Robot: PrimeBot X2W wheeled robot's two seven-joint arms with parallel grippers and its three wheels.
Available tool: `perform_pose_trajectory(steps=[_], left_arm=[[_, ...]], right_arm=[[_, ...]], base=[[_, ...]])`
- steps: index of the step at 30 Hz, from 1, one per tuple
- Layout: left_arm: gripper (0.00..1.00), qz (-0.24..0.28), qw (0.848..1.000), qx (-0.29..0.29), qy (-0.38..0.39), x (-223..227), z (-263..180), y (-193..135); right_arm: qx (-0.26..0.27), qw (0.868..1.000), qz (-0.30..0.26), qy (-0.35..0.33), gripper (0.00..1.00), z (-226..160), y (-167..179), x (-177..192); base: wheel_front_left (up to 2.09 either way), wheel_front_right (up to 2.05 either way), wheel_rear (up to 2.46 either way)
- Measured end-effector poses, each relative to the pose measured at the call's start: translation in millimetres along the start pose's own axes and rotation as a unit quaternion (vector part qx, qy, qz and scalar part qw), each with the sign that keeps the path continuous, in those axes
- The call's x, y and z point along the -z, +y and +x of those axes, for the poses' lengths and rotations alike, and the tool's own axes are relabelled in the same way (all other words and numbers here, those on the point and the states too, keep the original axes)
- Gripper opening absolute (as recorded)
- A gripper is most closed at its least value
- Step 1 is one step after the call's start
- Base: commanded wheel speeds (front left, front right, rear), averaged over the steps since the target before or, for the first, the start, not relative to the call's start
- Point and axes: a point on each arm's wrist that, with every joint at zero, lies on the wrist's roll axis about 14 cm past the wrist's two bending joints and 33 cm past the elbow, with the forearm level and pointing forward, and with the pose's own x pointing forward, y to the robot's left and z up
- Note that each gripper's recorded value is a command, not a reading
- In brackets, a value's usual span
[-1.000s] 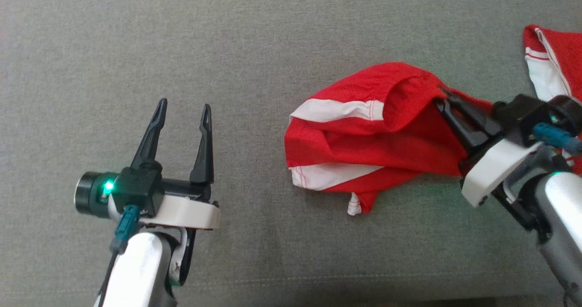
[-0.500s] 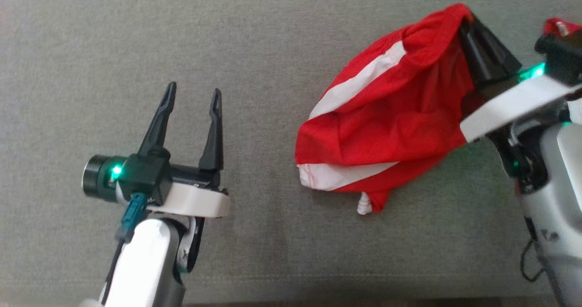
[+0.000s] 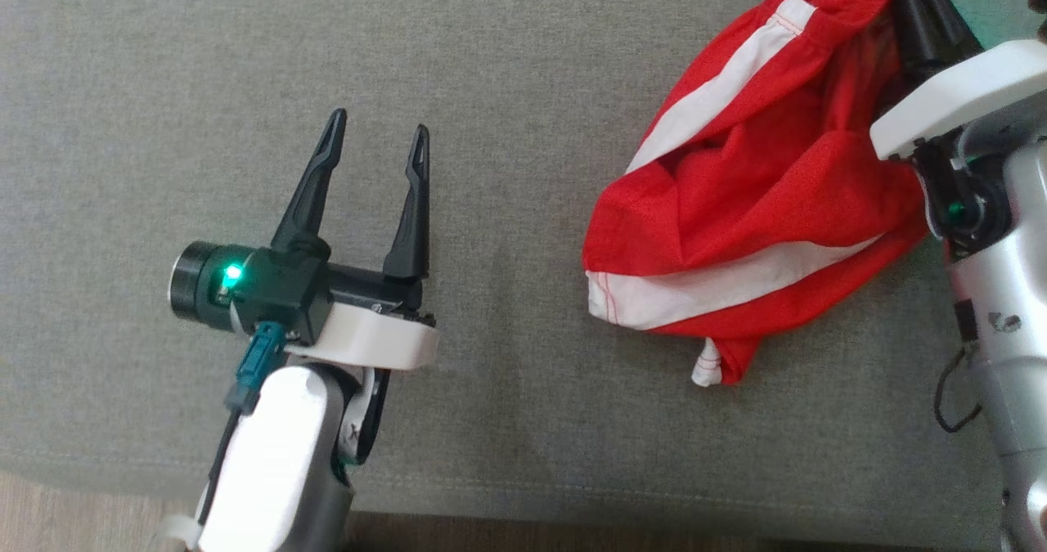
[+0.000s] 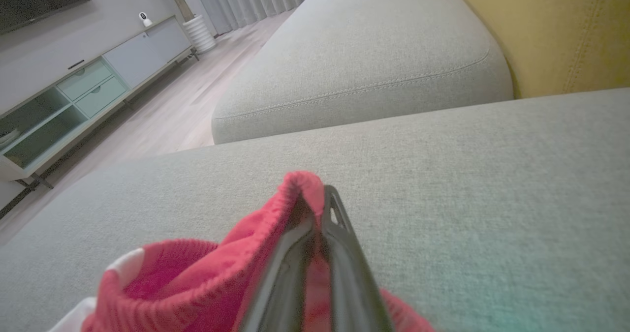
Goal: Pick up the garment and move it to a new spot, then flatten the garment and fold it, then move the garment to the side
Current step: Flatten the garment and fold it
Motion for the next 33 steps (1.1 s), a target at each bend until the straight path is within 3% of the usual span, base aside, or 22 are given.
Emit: perform_pose_trajectory(steps=[1, 10, 17, 22, 33], left_arm=[[1.0, 0.0, 1.0, 0.0, 0.001, 1, 0, 0], [1.0, -0.003, 1.0, 0.019, -0.005, -3, 3, -12], [1.0, 0.0, 0.999, 0.037, -0.027, -20, 2, -24], [1.0, 0.008, 0.999, 0.04, -0.023, -21, -8, -22], [1.0, 0.017, 0.998, 0.053, -0.027, -29, -28, -30]], right_arm=[[0.002, 1.0, 0.0, 0.001, 1.0, 1, -1, 2], [-0.006, 0.998, -0.045, -0.049, 1.0, -19, -1, -17], [0.017, 0.989, -0.092, -0.115, 1.0, -74, -16, -39], [0.062, 0.982, -0.098, -0.15, 1.0, -124, -33, -48], [0.116, 0.98, -0.066, -0.146, 1.0, -203, -15, -21]], base=[[0.0, 0.0, 0.0], [0.0, 0.0, 0.0], [0.0, 0.0, 0.0], [0.0, 0.0, 0.0], [0.0, 0.0, 0.0]])
